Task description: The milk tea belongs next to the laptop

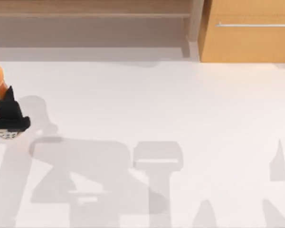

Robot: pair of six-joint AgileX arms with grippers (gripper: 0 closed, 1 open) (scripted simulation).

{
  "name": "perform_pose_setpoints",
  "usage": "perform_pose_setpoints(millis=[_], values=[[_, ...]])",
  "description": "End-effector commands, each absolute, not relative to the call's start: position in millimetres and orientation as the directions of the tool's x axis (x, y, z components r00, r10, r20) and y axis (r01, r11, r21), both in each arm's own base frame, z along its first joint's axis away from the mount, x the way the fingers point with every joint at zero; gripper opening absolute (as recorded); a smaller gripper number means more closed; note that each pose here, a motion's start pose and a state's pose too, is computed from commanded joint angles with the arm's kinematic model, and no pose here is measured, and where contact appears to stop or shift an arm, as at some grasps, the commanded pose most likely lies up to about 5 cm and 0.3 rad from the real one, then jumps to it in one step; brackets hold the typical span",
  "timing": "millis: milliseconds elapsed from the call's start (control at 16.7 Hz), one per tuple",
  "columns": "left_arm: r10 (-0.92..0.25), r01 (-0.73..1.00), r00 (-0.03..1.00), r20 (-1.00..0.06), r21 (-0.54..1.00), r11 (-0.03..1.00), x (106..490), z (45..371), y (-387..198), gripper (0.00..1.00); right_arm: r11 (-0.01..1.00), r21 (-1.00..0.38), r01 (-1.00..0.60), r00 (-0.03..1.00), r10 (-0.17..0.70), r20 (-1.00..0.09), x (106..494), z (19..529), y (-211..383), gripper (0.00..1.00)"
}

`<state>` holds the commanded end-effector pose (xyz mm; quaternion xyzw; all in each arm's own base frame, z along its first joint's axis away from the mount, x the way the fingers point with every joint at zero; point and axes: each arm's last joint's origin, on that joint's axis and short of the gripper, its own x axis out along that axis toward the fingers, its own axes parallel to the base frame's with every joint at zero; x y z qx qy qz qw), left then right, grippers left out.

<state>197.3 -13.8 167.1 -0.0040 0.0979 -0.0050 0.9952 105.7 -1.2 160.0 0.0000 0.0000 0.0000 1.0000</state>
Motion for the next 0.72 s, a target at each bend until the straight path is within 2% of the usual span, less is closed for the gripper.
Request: perform_pose_setpoints(millis=[720], values=[[-0.025, 0.024, 0.959, -0.282, -0.004, 1.0, 191.2, 161.4, 36.0, 0.0, 1.0, 0.0, 0.0, 1.0, 0.0, 0.0, 105.7, 160.0, -1.2, 1.0]])
